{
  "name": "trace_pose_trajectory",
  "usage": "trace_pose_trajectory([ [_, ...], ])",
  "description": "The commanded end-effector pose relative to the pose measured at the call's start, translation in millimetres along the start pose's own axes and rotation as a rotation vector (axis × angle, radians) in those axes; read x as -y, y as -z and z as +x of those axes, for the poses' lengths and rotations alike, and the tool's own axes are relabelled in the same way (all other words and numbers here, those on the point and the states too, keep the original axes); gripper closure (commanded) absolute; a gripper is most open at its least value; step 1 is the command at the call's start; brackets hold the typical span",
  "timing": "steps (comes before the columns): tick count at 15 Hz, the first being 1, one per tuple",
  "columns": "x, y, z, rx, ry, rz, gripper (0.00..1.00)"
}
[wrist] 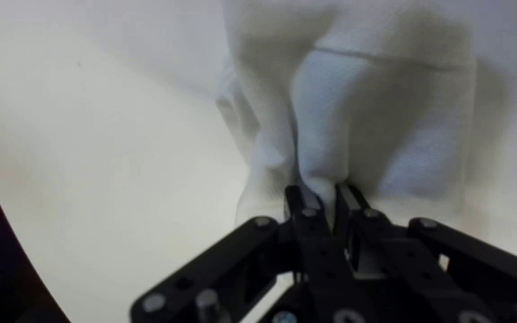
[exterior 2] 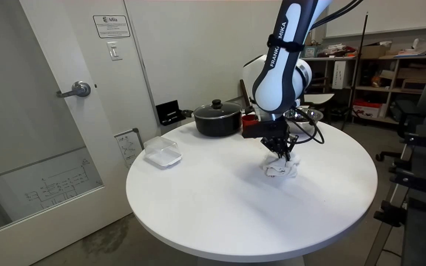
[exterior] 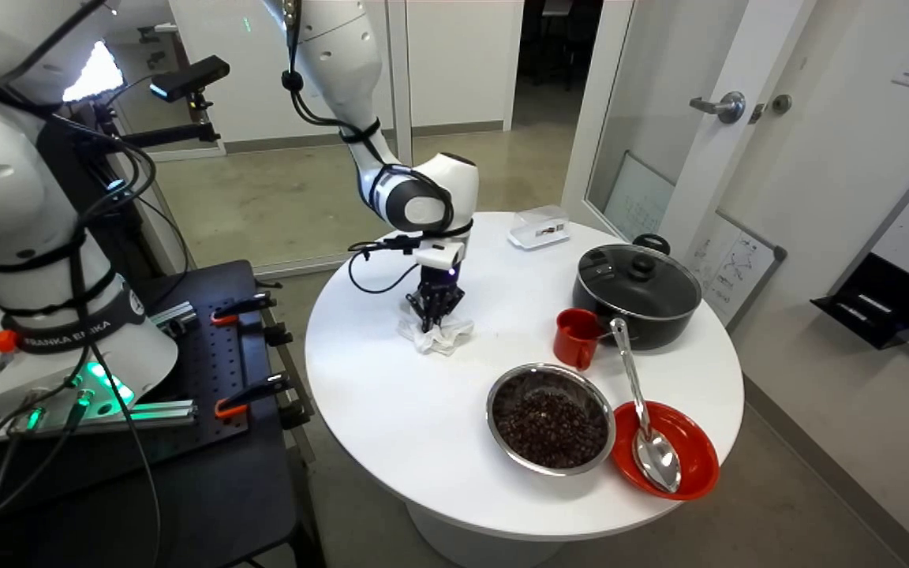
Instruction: Use the towel to wipe the table
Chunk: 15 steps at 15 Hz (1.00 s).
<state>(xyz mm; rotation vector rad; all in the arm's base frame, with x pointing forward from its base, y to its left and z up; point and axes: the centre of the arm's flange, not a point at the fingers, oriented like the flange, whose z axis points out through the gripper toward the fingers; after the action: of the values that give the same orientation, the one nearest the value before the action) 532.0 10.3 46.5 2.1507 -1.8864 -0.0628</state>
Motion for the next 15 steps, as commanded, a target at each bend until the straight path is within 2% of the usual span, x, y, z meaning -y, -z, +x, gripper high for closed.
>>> trace_pose_trajectory([
  [1, -31, -20, -73, 0.013, 0.190, -0.041, 0.97],
  [4, -49, -18, -113, 0.003, 0.344, -0.039, 0.97],
  [7, -47, -7, -130, 0.022, 0.368, 0.004, 0.97],
  [10, -35, 5, -136, 0.024, 0.362, 0.107, 0.97],
  [15, 0, 18, -132, 0.028, 0.315, 0.327, 0.97],
])
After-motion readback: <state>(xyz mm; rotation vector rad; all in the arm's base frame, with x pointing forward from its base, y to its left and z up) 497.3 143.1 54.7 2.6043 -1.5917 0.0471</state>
